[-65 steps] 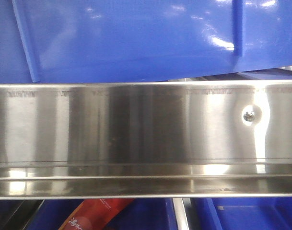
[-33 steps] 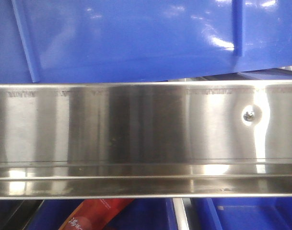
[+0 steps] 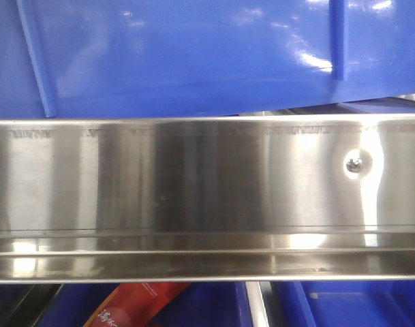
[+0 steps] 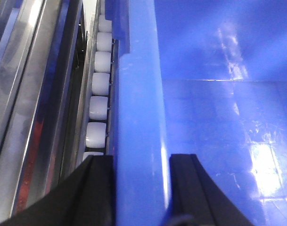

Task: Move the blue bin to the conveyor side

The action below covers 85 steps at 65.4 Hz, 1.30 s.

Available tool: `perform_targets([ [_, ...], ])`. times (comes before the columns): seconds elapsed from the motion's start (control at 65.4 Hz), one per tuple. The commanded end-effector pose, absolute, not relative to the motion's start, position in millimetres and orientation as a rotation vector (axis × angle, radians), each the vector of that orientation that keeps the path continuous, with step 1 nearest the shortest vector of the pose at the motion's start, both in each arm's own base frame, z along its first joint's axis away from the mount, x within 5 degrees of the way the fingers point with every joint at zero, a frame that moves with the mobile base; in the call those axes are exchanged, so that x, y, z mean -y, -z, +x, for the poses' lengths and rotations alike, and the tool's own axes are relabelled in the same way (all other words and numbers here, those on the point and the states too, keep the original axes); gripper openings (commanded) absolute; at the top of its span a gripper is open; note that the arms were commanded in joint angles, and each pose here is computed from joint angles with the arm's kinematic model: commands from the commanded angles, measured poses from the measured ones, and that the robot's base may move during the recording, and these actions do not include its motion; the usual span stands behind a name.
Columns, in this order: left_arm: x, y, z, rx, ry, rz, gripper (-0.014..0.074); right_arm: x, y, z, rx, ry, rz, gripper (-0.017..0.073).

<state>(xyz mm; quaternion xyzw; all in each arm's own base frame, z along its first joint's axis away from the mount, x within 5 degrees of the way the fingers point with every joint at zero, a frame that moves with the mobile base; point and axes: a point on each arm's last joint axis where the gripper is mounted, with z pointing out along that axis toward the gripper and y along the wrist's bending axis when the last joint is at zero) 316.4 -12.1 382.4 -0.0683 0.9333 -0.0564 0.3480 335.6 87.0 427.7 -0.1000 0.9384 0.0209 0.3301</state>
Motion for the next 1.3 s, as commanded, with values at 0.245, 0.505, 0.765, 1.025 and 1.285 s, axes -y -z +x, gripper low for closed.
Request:
perform_targets([
  [0.245, 13.6, -385.5, 316.8, -2.401, 0.16, -0.181, -0.0011, -85.9, -427.2, 336.5, -2.456, -0.039, -0.27, -0.0078],
  [0.505, 13.5, -391.5, 315.8, -2.376, 0.161, -0.176, -0.0011, -85.2, -430.3, 334.1, -2.445, -0.041, -0.269, -0.0078],
  [0.765, 13.0, -430.9, 298.4, -2.262, 0.171, -0.163, -0.0019, -79.5, -458.5, 313.0, -2.334, -0.071, -0.233, -0.0078],
  [1.025, 12.5, -462.9, 276.0, -2.195, 0.177, -0.152, -0.0019, -70.4, -486.8, 279.9, -2.257, -0.097, -0.195, -0.0078],
  [1.285, 11.8, -474.5, 244.6, -2.198, 0.177, -0.147, -0.0019, -61.0, -502.9, 245.6, -2.218, -0.111, -0.18, -0.0078],
])
